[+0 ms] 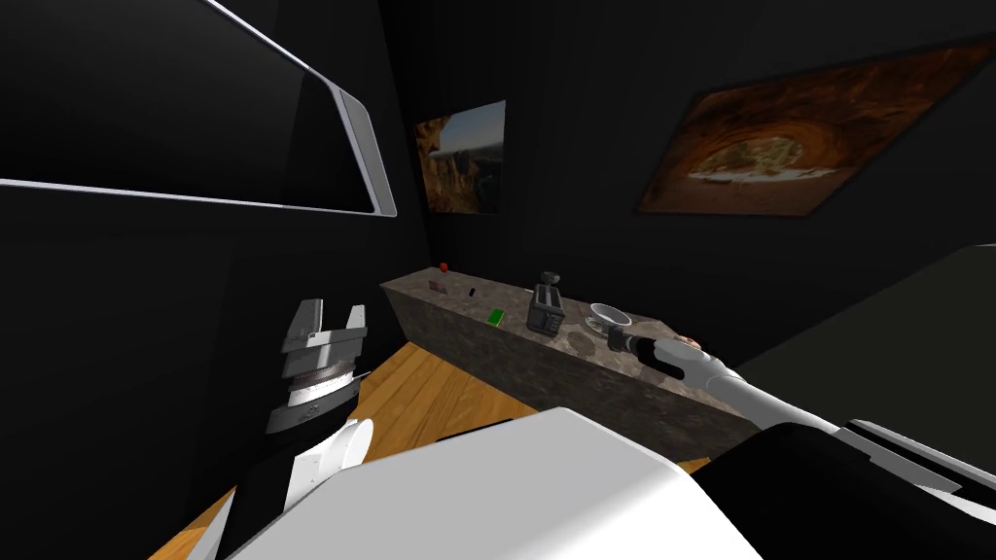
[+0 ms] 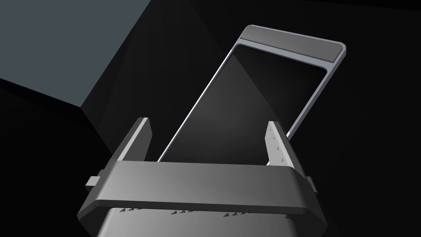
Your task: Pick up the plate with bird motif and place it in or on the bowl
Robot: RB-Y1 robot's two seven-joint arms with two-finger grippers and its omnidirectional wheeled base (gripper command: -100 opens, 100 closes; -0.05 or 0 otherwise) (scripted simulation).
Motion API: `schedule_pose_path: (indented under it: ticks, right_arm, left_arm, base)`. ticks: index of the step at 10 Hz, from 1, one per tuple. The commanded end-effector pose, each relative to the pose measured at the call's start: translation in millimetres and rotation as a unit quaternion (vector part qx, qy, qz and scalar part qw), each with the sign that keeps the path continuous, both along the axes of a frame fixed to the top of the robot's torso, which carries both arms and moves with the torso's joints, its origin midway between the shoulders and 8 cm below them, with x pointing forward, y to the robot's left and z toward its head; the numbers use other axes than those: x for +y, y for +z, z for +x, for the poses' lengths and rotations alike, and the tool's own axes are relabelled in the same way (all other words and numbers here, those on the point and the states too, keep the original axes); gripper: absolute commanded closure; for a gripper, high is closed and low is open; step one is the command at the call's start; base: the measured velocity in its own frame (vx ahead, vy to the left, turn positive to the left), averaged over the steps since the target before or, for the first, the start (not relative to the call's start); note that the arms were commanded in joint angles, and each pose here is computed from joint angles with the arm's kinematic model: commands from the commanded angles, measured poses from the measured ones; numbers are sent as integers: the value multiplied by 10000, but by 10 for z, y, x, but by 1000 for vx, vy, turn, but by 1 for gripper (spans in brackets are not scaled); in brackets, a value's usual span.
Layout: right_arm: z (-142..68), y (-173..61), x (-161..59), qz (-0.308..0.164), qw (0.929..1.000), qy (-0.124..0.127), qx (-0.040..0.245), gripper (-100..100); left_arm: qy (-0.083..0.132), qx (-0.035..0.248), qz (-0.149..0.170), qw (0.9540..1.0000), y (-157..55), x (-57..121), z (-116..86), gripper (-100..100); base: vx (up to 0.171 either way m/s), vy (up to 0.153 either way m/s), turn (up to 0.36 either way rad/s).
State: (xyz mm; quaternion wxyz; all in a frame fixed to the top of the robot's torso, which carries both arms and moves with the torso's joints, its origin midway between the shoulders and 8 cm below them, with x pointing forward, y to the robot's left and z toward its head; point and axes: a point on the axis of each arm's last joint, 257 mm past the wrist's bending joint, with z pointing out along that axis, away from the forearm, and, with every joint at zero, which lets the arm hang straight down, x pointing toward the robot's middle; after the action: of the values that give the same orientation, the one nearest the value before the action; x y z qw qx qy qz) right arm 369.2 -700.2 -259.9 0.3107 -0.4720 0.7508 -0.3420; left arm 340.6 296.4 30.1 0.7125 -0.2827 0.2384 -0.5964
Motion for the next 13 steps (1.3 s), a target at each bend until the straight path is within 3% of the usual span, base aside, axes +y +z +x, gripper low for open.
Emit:
schedule_pose_path:
  ticks: [1,7,13]
  right_arm:
    - [86,181,-22,-87,9999,33,-86,100]
    - [359,905,-164,-372,9984,155,-397,100]
    - [18,933,-491,-284,9994,-206,23,100]
  left_arm:
    - [0,0,0,10000,0,0,0,0]
    - [0,0,0,10000,0,0,0,0]
    - [2,2,3,10000,-1,2,-1,0]
  base:
    - [-50,121,-102]
    - [-36,89,-63]
    - [102,-176,72]
